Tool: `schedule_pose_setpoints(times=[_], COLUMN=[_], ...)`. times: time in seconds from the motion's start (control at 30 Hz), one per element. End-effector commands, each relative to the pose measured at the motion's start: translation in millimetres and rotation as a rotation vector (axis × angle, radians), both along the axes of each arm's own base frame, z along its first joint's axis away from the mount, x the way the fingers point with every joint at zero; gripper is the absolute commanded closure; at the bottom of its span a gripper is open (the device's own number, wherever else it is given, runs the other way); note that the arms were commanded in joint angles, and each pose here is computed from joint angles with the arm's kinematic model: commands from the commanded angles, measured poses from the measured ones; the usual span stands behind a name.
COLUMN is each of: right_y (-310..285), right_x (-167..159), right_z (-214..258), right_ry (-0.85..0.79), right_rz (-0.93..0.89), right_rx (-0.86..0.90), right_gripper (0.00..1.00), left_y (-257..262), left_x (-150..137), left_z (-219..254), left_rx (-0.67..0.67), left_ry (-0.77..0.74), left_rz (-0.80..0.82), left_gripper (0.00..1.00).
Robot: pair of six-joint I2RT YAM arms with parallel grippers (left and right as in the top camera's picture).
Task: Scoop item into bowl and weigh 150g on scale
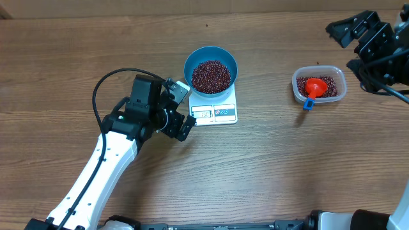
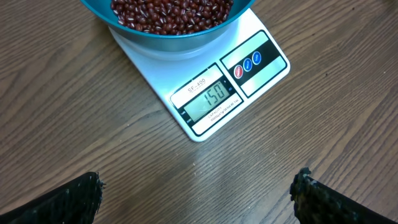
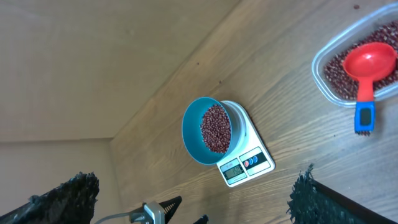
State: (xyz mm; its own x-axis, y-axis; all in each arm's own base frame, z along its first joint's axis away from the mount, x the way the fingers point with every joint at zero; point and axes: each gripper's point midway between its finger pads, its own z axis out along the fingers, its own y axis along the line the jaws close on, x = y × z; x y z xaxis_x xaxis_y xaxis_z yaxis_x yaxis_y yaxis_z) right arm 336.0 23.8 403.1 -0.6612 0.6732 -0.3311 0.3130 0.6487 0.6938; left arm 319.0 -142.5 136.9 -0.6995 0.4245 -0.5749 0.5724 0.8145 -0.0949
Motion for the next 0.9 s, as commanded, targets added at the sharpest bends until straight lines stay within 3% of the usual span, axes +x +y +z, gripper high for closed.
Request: schedule_pose_setpoints(times=[0.0,0.47,0.87], right_y=[10.0,-5.6,-13.1], right_x=[-21.2,-86.8,-127.5], right_z=[29.3,73.1,28.4], right_ry=[-0.128,-0.413,-0.630], right_rz=[0.061,0.076,-0.020], right_rx=[-0.064,-0.472,-0.563], right_gripper=[0.00,0.00,0.00], left_y=[-0.3,-0.3,-0.4], left_x=[-0.3,-0.2,-0.3], left_z=[-2.8,-2.8,-2.8], left_rx=[-0.003,-0.003,-0.003], left_ry=[0.012,0.012,0.012], left_rz=[0.007,0.007,0.007], left_gripper=[0.01,0.00,0.00])
